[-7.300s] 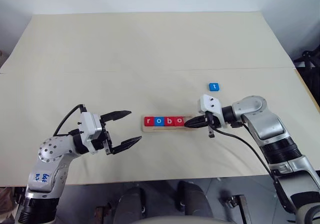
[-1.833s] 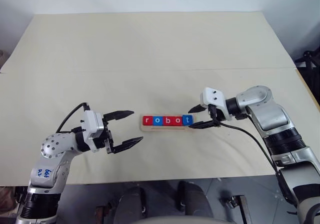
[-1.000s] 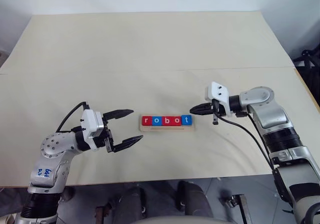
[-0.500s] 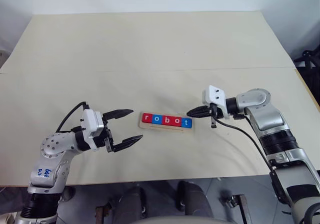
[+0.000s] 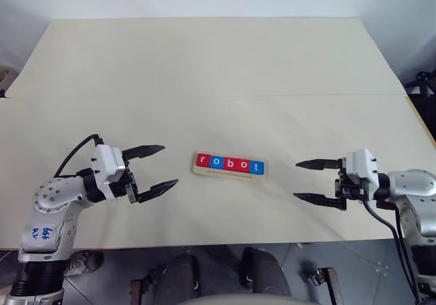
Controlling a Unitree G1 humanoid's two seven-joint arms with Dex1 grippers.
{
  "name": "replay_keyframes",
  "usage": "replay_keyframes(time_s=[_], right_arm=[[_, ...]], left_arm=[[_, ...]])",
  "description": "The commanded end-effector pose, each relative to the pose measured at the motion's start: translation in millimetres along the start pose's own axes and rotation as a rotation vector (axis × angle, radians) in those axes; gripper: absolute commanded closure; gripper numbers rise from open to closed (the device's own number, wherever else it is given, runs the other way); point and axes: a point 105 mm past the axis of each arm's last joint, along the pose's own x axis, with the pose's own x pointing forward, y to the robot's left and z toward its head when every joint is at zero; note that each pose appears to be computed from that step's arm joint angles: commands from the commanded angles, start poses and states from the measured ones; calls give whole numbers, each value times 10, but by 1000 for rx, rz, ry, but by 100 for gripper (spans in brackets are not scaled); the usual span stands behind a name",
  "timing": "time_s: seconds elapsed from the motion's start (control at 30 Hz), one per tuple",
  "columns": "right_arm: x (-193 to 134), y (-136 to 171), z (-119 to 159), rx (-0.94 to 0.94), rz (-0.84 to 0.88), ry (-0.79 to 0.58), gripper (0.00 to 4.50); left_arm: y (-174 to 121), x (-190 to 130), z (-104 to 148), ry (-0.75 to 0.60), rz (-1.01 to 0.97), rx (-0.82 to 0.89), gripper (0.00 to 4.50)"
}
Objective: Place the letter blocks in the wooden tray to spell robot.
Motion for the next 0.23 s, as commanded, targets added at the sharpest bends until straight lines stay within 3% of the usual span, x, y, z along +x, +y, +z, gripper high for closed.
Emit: replay_keyframes(time_s=[0.03, 0.23], right_arm=[[-23, -62, 184, -62, -65, -68, 7], [-5, -121, 190, -64, -59, -63, 7]], left_arm=[[88, -95, 9, 39, 55, 32, 0], [110, -105, 5, 42, 65, 52, 0]])
